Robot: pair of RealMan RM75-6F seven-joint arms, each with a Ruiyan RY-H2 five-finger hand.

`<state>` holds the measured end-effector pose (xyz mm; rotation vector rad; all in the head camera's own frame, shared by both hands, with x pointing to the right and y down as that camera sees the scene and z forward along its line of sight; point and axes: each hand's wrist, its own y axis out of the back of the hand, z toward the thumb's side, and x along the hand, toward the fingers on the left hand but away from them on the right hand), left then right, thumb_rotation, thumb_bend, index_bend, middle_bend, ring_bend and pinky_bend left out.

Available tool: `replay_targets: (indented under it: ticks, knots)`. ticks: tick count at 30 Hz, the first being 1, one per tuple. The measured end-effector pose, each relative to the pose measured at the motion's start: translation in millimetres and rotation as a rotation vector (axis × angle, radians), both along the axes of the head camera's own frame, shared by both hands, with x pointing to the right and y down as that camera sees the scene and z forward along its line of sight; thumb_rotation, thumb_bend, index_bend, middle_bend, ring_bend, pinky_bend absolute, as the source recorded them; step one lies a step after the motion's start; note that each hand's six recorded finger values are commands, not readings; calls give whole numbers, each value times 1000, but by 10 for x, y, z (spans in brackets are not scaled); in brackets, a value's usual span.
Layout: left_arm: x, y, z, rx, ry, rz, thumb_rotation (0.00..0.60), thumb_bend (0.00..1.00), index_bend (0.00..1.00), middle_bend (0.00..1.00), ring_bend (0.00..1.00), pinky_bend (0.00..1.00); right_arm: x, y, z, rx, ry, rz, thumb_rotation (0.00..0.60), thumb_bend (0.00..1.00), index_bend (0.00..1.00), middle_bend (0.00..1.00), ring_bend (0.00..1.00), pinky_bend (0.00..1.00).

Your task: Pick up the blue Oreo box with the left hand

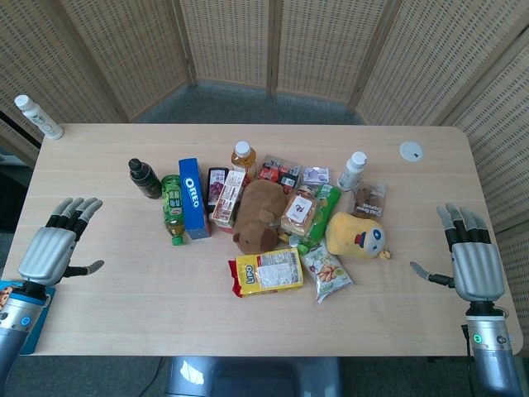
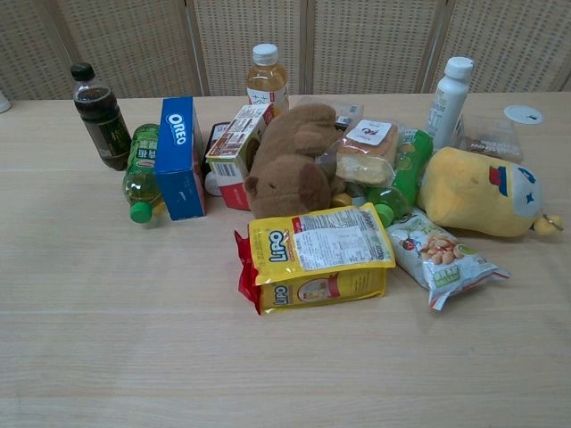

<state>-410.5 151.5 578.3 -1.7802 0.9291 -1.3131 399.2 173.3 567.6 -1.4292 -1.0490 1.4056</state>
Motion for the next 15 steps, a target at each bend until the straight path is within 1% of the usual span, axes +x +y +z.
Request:
replay_targets:
  ticks: [9, 15]
  knots:
    - [55, -25, 58, -19, -14, 29, 600, 156, 0, 0, 0, 0, -19, -14, 11, 6, -12, -5, 357, 0, 0, 31, 67, 0]
    - [109, -118, 129, -36, -58, 89, 600, 159, 0, 0, 0, 0, 2, -1, -14, 10, -7, 1, 356, 0, 0, 31, 67, 0]
